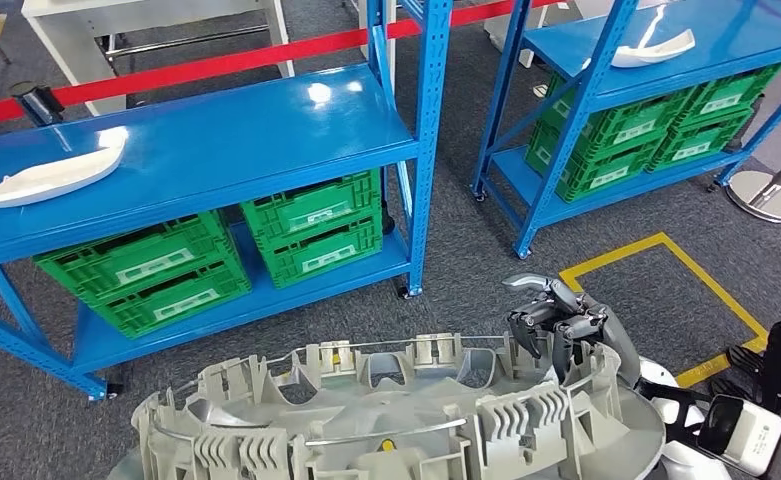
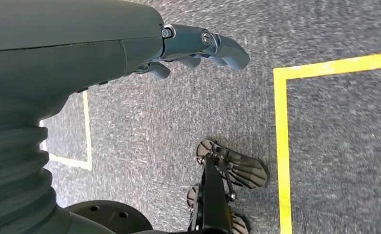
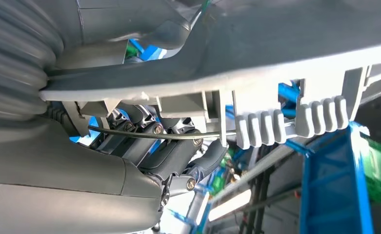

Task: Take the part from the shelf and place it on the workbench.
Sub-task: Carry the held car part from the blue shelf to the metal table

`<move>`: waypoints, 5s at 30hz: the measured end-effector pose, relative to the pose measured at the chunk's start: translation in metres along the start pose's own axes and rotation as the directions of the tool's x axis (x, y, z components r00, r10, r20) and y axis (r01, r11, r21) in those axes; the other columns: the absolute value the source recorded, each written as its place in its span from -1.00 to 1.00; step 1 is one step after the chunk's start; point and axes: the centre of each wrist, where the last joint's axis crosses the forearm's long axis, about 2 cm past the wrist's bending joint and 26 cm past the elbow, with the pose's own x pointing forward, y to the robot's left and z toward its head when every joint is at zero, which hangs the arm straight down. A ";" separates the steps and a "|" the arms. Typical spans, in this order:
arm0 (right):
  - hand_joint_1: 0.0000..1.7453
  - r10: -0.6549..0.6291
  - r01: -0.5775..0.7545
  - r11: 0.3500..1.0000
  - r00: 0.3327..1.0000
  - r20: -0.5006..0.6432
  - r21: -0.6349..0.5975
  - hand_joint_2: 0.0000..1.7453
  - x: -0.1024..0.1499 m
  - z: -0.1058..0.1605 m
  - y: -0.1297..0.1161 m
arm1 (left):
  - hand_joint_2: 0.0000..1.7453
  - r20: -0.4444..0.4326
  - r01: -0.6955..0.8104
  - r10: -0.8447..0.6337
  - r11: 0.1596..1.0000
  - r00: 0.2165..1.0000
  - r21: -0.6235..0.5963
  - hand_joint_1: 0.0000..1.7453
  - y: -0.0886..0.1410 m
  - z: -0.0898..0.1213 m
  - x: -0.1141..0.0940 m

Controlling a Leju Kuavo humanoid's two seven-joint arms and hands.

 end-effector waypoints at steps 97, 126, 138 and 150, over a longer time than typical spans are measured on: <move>1.00 -0.104 0.092 0.990 0.988 0.113 0.109 1.00 0.002 -0.029 -0.002 | 1.00 0.094 0.067 -0.062 0.997 0.994 -0.046 -1.00 -0.008 0.000 0.010; 1.00 -0.084 0.068 0.989 0.989 0.121 0.127 1.00 0.002 -0.035 -0.003 | 1.00 0.095 0.047 -0.041 0.997 0.995 -0.055 -1.00 -0.013 0.001 0.007; 1.00 -0.087 0.071 0.990 0.987 0.135 0.120 1.00 -0.001 -0.042 0.000 | 1.00 0.070 0.054 -0.051 0.997 0.996 -0.050 -1.00 -0.012 0.001 0.004; 1.00 -0.112 0.097 0.988 0.986 0.125 0.123 1.00 -0.004 -0.044 -0.001 | 1.00 0.047 0.046 -0.044 0.998 0.998 -0.037 -1.00 -0.012 0.002 0.003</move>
